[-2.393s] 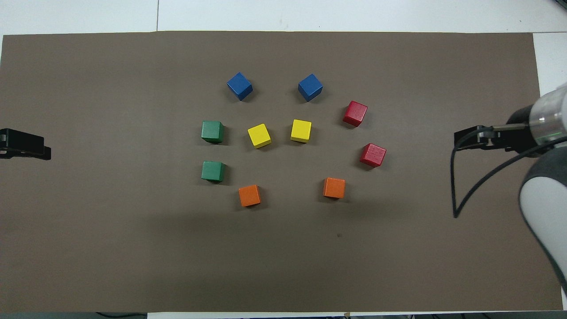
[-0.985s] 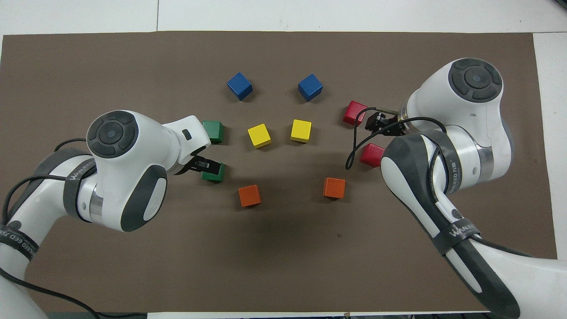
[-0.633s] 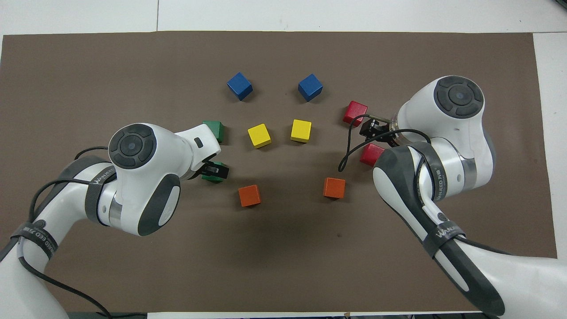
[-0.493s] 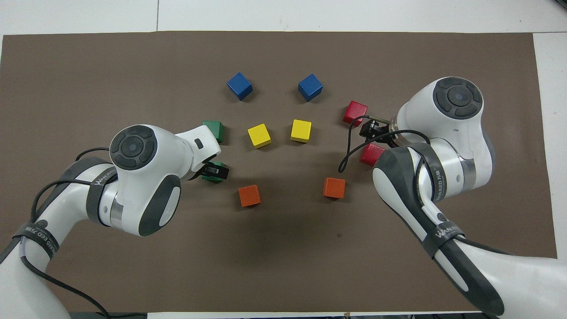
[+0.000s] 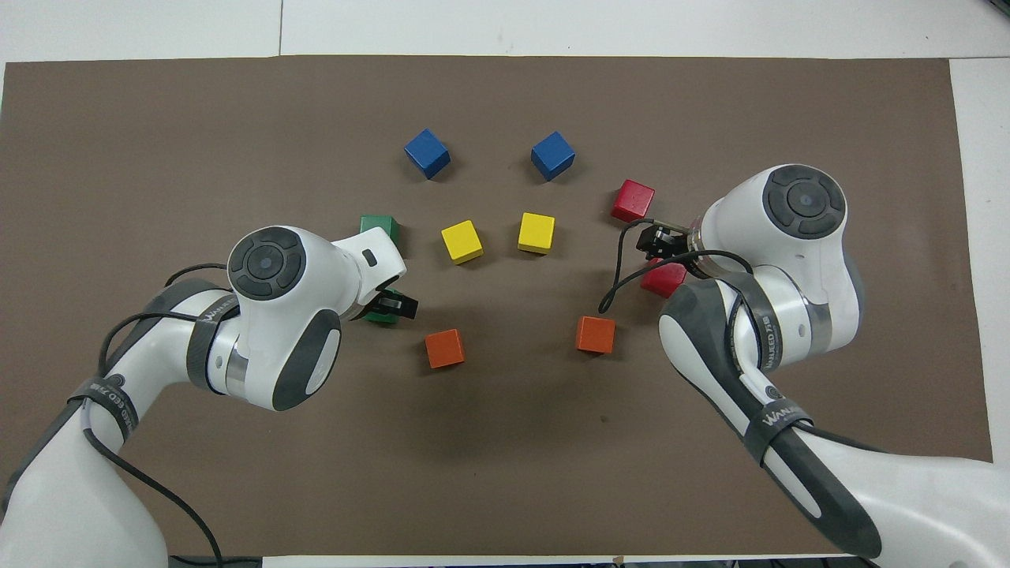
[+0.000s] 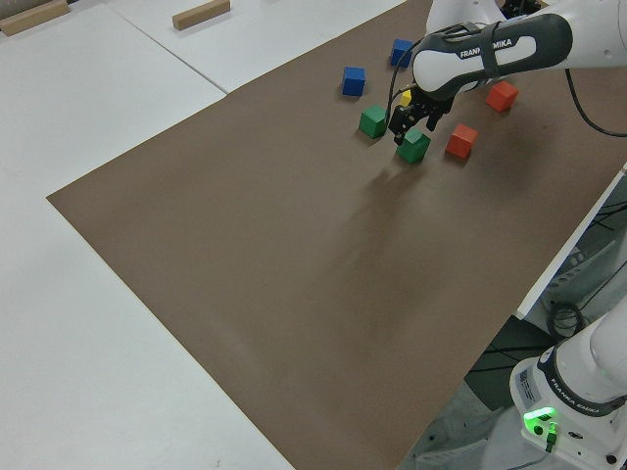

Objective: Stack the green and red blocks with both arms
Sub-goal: 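Carry green outward with the left gripper while the right gripper carries red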

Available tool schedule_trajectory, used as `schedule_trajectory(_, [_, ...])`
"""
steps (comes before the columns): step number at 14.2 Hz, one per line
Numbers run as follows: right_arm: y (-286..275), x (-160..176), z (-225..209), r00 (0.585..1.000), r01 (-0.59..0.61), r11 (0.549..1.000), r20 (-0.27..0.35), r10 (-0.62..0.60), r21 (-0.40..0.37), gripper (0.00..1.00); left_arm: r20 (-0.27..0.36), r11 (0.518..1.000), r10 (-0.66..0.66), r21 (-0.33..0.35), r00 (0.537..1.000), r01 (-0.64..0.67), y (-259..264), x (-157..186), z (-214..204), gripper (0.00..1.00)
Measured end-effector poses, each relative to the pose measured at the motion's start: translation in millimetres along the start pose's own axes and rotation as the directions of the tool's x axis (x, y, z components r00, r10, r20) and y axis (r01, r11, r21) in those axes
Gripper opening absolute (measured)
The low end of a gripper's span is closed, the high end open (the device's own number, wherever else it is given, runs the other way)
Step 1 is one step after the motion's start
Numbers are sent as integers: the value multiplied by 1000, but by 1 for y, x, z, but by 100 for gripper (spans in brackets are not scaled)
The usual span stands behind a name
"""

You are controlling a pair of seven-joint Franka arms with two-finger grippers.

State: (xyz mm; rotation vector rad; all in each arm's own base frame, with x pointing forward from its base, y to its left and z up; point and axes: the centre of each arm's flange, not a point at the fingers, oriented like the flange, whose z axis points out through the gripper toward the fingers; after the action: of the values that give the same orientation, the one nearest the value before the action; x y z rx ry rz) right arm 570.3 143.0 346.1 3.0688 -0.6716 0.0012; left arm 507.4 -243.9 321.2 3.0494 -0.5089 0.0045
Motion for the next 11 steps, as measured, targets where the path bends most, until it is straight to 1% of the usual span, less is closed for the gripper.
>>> schedule_trajectory(5, [1, -7, 12, 1000, 7, 1000, -2, -7, 3, 100, 24, 1000, 2, 0, 1000, -2, 4, -1, 14, 100])
schedule_trajectory(6, [-1, -9, 13, 1000, 10, 1000, -3, -10, 4, 100, 25, 1000, 1, 1, 1000, -1, 4, -1, 15, 93])
schedule_trajectory(7, [-2, -10, 14, 1000, 13, 1000, -3, -13, 4, 100, 26, 1000, 1, 1, 1000, -1, 4, -1, 16, 81])
schedule_trajectory(8, [-2, -11, 15, 1000, 14, 1000, -4, -14, 5, 100, 27, 1000, 0, 1, 1000, 0, 4, -1, 16, 65])
schedule_trajectory(9, [-2, -11, 15, 1000, 14, 1000, -6, -14, 6, 100, 27, 1000, -1, 1, 1000, 1, 4, -1, 16, 56])
schedule_trajectory(11, [-1, -12, 18, 1000, 14, 1000, -6, -14, 6, 100, 28, 1000, -2, 1, 1000, 2, 3, -1, 16, 55])
